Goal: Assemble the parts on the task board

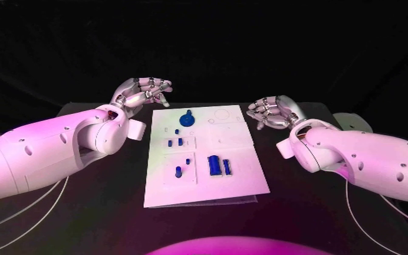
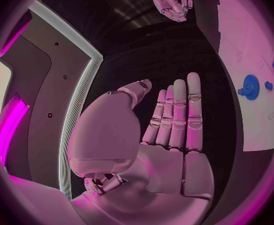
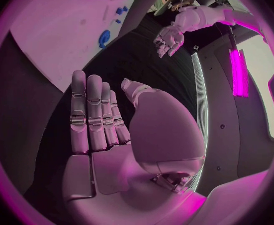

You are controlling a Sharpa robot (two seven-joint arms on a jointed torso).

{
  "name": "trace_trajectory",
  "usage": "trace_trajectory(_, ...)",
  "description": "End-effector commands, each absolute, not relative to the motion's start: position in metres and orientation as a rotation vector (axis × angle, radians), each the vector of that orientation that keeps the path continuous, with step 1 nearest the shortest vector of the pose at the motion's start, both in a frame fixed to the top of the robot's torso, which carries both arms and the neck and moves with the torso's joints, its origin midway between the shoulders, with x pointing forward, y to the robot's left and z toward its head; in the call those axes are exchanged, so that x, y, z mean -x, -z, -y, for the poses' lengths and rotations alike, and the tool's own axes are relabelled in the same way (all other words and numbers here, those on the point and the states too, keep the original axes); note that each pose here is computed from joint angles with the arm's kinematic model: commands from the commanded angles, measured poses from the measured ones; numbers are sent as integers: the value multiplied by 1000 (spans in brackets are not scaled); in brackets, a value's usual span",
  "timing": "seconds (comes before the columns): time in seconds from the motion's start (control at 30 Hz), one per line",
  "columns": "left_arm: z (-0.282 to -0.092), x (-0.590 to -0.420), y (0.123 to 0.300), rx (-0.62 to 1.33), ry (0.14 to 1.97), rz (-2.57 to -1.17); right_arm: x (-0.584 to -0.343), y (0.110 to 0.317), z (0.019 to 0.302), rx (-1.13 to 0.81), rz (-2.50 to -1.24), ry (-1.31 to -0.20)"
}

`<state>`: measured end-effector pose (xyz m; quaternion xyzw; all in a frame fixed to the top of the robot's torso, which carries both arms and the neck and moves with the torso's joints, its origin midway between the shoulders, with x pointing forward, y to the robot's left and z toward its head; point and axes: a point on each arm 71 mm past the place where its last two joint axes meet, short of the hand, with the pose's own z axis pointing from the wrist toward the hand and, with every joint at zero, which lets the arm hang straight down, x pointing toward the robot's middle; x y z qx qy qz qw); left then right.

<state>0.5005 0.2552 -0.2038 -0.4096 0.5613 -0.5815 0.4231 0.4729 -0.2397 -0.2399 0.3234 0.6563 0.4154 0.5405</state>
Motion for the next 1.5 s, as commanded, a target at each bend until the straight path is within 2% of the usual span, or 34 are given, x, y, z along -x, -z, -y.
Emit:
trace_trajectory(0.03,-261,-508,208,1128,1453,-1264,-487,242,238,-1010,-1547,-1192)
trace_trajectory(0.2,-255,-513,219,1182,1458,-1223,-505,243,236,-1092,-1523,-1248)
trace_trajectory(0.4,-249,-517,225,1185,1445,-1212,-515,242,231,-1074,-1503,-1267)
trace_trajectory(0.43,-248,-516,227,1169,1439,-1277,-514,244,235,-1051,-1518,-1168)
trace_trajectory(0.5,-247,-516,227,1169,1437,-1276,-514,243,234,-1052,-1514,-1169)
trace_trajectory(0.67,-241,-511,228,1174,1417,-1272,-507,242,228,-1075,-1471,-1186)
trace_trajectory(0.87,-226,-499,228,1186,1363,-1259,-490,236,212,-1131,-1362,-1217)
trace_trajectory(1.07,-205,-477,227,1200,1283,-1236,-469,228,197,-1190,-1252,-1229)
trace_trajectory(1.27,-195,-465,225,1207,1238,-1221,-462,224,192,-1209,-1218,-1229)
trace_trajectory(1.5,-192,-462,224,1209,1229,-1218,-462,224,192,-1209,-1218,-1229)
